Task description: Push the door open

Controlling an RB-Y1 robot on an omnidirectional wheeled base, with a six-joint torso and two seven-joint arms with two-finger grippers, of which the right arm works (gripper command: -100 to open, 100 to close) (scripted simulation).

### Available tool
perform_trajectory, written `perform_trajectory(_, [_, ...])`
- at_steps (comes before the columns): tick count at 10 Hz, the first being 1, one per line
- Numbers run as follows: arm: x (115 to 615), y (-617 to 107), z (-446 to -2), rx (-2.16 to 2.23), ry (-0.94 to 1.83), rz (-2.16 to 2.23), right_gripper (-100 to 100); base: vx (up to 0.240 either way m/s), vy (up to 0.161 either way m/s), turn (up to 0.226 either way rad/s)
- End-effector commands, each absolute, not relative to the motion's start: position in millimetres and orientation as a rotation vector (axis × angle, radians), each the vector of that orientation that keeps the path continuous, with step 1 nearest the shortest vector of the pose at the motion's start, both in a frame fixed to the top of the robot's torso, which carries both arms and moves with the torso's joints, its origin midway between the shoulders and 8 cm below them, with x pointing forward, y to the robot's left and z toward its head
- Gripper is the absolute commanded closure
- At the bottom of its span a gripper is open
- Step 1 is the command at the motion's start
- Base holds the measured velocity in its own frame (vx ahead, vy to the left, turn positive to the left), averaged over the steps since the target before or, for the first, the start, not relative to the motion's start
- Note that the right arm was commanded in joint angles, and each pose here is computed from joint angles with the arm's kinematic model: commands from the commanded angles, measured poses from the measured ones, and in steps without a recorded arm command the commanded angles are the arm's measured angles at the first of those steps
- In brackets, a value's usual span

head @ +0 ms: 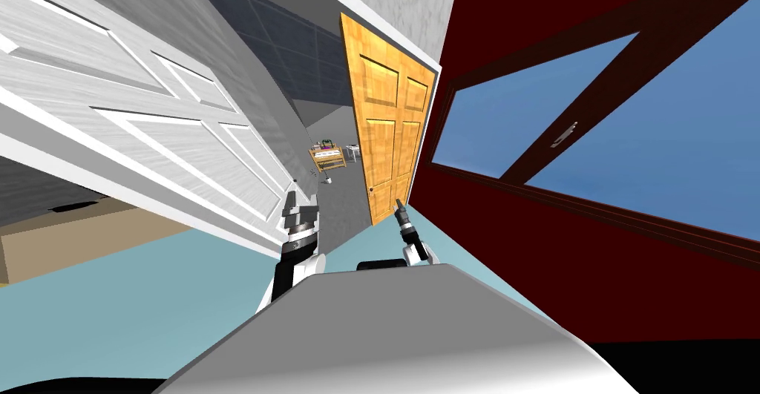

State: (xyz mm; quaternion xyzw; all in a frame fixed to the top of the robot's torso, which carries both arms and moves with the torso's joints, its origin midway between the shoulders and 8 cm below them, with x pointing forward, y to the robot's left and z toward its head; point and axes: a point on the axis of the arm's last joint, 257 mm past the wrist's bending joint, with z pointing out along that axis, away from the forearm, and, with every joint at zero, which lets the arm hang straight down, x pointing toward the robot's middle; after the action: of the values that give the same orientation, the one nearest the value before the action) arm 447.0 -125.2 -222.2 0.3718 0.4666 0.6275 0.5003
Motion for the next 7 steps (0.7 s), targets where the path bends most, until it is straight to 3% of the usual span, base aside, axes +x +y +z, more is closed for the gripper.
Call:
perform_trajectory(1, [447, -113, -234, 0.903, 1.160, 1.532, -100, 0.096, 0.005, -0.028])
perform_trajectory(7, [440, -72, -280, 0.909, 1.280, 1.572, -100, 0.099, 0.000, -0.026])
